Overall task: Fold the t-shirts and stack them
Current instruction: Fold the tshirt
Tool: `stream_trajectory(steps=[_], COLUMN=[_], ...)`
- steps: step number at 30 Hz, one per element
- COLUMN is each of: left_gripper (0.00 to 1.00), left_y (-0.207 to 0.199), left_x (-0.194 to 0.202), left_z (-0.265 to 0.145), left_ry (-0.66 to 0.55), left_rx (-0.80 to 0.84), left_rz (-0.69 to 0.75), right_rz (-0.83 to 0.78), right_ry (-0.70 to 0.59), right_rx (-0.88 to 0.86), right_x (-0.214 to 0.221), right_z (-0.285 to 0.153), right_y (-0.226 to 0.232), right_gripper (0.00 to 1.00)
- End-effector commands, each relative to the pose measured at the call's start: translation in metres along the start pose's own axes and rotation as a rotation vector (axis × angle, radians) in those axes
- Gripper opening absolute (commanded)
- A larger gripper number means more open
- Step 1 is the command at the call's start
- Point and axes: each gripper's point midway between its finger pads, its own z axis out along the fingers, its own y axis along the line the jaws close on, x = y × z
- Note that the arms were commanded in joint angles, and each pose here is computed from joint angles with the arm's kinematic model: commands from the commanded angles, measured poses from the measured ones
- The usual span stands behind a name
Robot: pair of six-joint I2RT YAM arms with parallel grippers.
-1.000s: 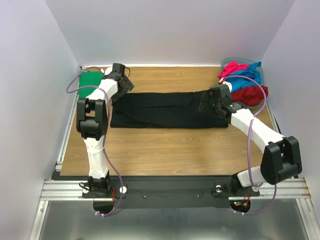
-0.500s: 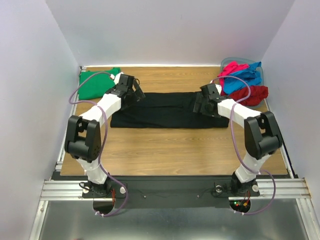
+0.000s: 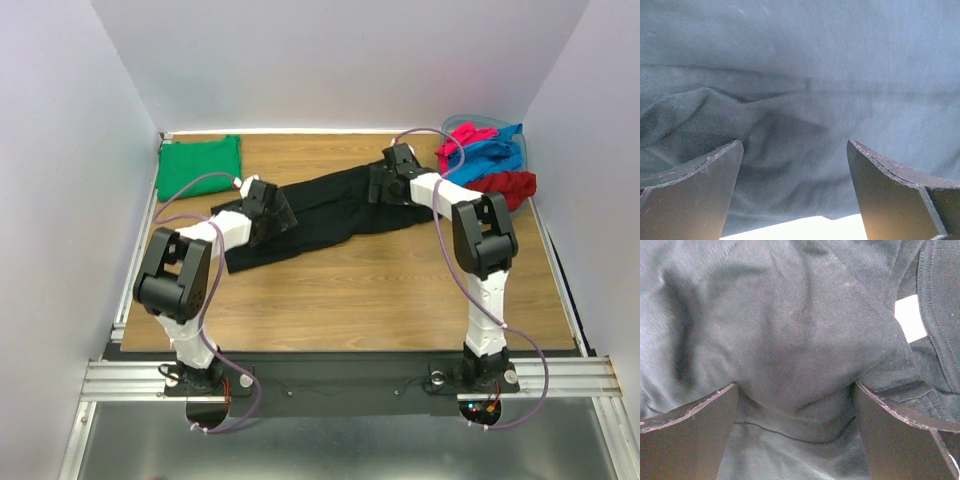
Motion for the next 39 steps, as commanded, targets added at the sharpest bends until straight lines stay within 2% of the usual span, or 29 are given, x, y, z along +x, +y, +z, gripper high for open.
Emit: stream_trajectory(steps=[1, 5, 6, 8, 10, 12, 14, 15, 17, 20, 22, 26, 28, 30, 31, 33, 35, 37, 38, 39], left_gripper=[0.98, 0.98, 0.98, 0.98, 0.98, 0.98, 0.98, 0.98, 0.98, 0.98, 0.98, 0.98, 0.98, 0.98, 0.98, 0.98, 0.98, 0.98, 0.98, 0.98], left_y=[0.046, 0.055, 0.05, 0.036, 0.023, 0.001, -0.017, -0.036, -0.065, -0.084, -0.097, -0.132, -0.135, -0.14, -0.14, -0.135, -0.131, -0.108, -0.103, -0.079], left_x=[0.106, 0.18, 0.195, 0.23, 0.249, 0.271, 0.285, 0.282, 0.277, 0.27, 0.251, 0.222, 0.217, 0.207, 0.206, 0.204, 0.202, 0.212, 0.206, 0.211], left_z=[-0.021, -0.042, -0.047, -0.063, -0.074, -0.091, -0.103, -0.106, -0.109, -0.11, -0.108, -0.124, -0.133, -0.145, -0.151, -0.165, -0.181, -0.182, -0.193, -0.187], left_ry=[0.253, 0.411, 0.445, 0.525, 0.563, 0.611, 0.631, 0.619, 0.594, 0.566, 0.496, 0.414, 0.392, 0.354, 0.353, 0.326, 0.314, 0.326, 0.314, 0.313], left_rx=[-0.135, -0.111, -0.083, -0.018, 0.024, 0.098, 0.138, 0.176, 0.237, 0.249, 0.221, 0.288, 0.29, 0.308, 0.318, 0.334, 0.365, 0.332, 0.356, 0.296], left_rz=[0.015, 0.008, -0.007, -0.023, -0.058, -0.013, 0.028, 0.04, 0.071, 0.12, 0.147, 0.181, 0.197, 0.195, 0.197, 0.192, 0.18, 0.166, 0.143, 0.119], right_rz=[-0.114, -0.205, -0.235, -0.274, -0.31, -0.361, -0.383, -0.42, -0.46, -0.471, -0.47, -0.434, -0.392, -0.356, -0.323, -0.298, -0.23, -0.17, -0.144, -0.132], right_ry=[0.054, 0.017, 0.034, -0.006, 0.005, -0.055, -0.066, -0.129, -0.17, -0.269, -0.328, -0.431, -0.49, -0.485, -0.511, -0.479, -0.504, -0.43, -0.43, -0.394], right_rx=[-0.234, -0.365, -0.375, -0.442, -0.487, -0.533, -0.527, -0.54, -0.523, -0.462, -0.46, -0.478, -0.492, -0.511, -0.528, -0.528, -0.508, -0.481, -0.507, -0.535], right_x=[0.005, -0.011, -0.001, -0.015, -0.005, -0.024, -0.021, -0.042, -0.051, -0.089, -0.116, -0.163, -0.189, -0.19, -0.201, -0.191, -0.2, -0.174, -0.171, -0.157], right_z=[0.036, 0.048, 0.061, 0.062, 0.075, 0.074, 0.09, 0.086, 0.094, 0.083, 0.054, -0.008, -0.051, -0.07, -0.097, -0.104, -0.135, -0.132, -0.154, -0.158], right_y=[0.05, 0.091, 0.096, 0.122, 0.137, 0.154, 0.159, 0.166, 0.167, 0.166, 0.167, 0.172, 0.172, 0.171, 0.17, 0.165, 0.154, 0.141, 0.139, 0.138], right_gripper=[1.0, 1.0, 1.0, 1.0, 1.0, 1.0, 1.0, 1.0, 1.0, 1.0, 1.0, 1.0, 1.0, 1.0, 1.0, 1.0, 1.0, 1.0, 1.0, 1.0])
